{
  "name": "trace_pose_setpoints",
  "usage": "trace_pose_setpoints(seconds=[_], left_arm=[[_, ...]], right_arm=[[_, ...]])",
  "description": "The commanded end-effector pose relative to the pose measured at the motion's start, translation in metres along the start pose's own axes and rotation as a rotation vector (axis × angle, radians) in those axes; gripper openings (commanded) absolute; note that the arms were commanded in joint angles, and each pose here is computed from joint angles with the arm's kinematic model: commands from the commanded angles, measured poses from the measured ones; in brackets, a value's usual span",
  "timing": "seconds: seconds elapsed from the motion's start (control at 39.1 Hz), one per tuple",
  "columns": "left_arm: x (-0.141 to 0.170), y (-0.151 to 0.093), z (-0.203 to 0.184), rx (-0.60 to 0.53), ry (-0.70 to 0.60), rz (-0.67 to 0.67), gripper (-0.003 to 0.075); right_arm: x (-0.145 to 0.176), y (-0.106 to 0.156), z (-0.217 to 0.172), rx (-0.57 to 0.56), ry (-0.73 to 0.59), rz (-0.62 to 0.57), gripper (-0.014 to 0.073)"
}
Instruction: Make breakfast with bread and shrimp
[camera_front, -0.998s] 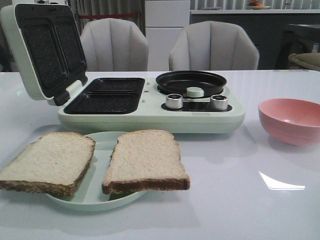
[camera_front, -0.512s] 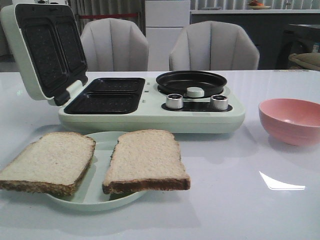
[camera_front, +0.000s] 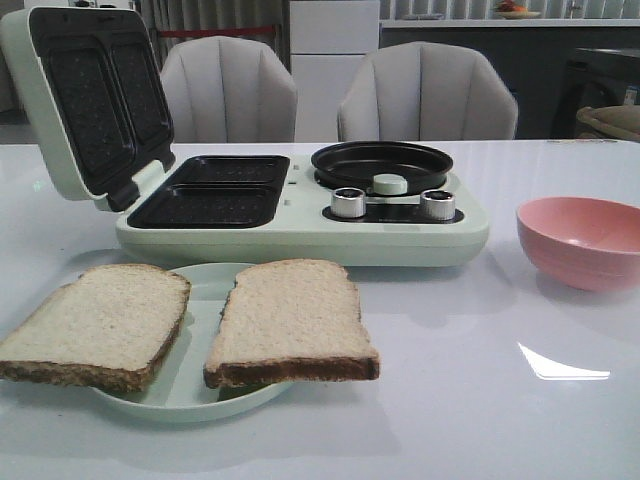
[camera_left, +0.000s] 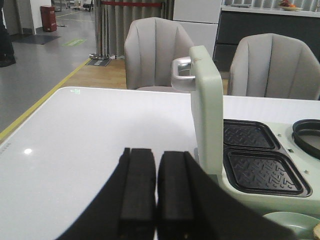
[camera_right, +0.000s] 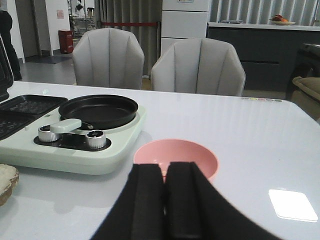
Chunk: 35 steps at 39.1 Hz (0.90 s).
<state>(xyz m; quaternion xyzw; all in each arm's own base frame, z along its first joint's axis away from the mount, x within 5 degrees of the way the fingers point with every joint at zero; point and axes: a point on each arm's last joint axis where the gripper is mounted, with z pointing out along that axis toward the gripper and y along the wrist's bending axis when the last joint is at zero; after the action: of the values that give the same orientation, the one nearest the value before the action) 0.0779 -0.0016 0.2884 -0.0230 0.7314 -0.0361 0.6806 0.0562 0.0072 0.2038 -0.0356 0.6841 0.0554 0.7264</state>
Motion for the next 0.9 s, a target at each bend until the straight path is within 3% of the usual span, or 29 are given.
trace_pose_setpoints(seconds=[0.0,0.1,0.18,0.38,0.46,0.87], left_arm=[[-0.0186,-0.0021,0.0000,0.015,-0.097,0.007,0.0126],[-0.0187,-0.0022,0.0000,0.015,-0.099,0.007,0.0130],[-0.0187,-0.0022,0.0000,0.015,-0.099,0.007,0.0182],[-0.0189,-0.0018,0.0000,0.009,-0.102,0.049,0.0494],[-0.0190,-0.0018,0.0000,0.008,-0.102,0.055,0.0550],[-0.0179,-0.0014,-0.0001,0.004,-0.080,0.057,0.0570]], right_arm=[[-0.0141,0.0002,-0.0028,0.001,-0.116,-0.012,0.0148],[-0.0141,0.0002,-0.0028,0.001,-0.116,-0.012,0.0148],[-0.0141,0.0002,-0.0028,0.001,-0.116,-0.012,0.0148],[-0.0141,0.0002,-0.0028,0.001,-0.116,-0.012,0.0148],[-0.0141,0.0002,-0.0028,0.001,-0.116,-0.012,0.0148],[-0.0141,0.0002,-0.0028,0.001,-0.116,-0.012,0.0148]])
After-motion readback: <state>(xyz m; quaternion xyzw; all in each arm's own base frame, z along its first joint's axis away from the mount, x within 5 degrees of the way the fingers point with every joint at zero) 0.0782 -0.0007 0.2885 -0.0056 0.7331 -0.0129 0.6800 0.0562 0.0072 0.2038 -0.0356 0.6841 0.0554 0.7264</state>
